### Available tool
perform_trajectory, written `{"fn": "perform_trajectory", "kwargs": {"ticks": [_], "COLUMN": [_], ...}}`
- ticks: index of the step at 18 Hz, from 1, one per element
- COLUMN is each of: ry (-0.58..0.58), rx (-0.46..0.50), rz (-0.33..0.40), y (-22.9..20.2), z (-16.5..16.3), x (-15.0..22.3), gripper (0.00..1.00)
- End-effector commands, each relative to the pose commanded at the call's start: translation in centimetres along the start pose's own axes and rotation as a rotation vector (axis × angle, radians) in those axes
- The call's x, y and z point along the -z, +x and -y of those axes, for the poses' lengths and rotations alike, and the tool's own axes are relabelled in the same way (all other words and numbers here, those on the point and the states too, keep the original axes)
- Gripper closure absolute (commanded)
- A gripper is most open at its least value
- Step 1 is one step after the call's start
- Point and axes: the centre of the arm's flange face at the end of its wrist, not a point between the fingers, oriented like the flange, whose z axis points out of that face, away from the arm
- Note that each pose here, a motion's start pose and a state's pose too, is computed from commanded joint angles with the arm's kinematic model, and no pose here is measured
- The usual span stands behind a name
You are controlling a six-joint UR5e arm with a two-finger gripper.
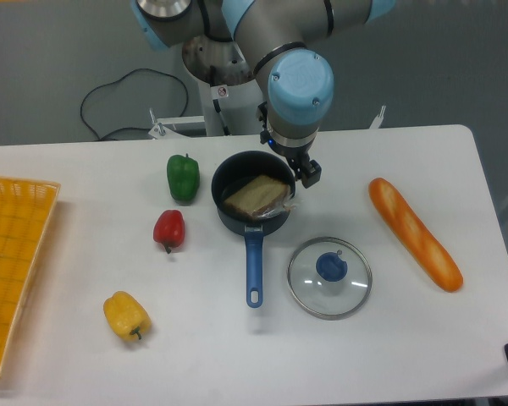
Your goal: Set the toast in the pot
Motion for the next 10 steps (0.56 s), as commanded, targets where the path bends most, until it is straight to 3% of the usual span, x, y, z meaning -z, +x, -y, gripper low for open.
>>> {"fn": "perform_trajectory", "kwargs": {"ticks": [7,10], "ry": [0.026,0.040], "rx": [-0.014,-0.018], "rz": [0.073,0.065], "y": [0.2,0.1], "z": [1.4,1.8], "x": [1.1,0.8], "gripper": [0.00,0.00]}}
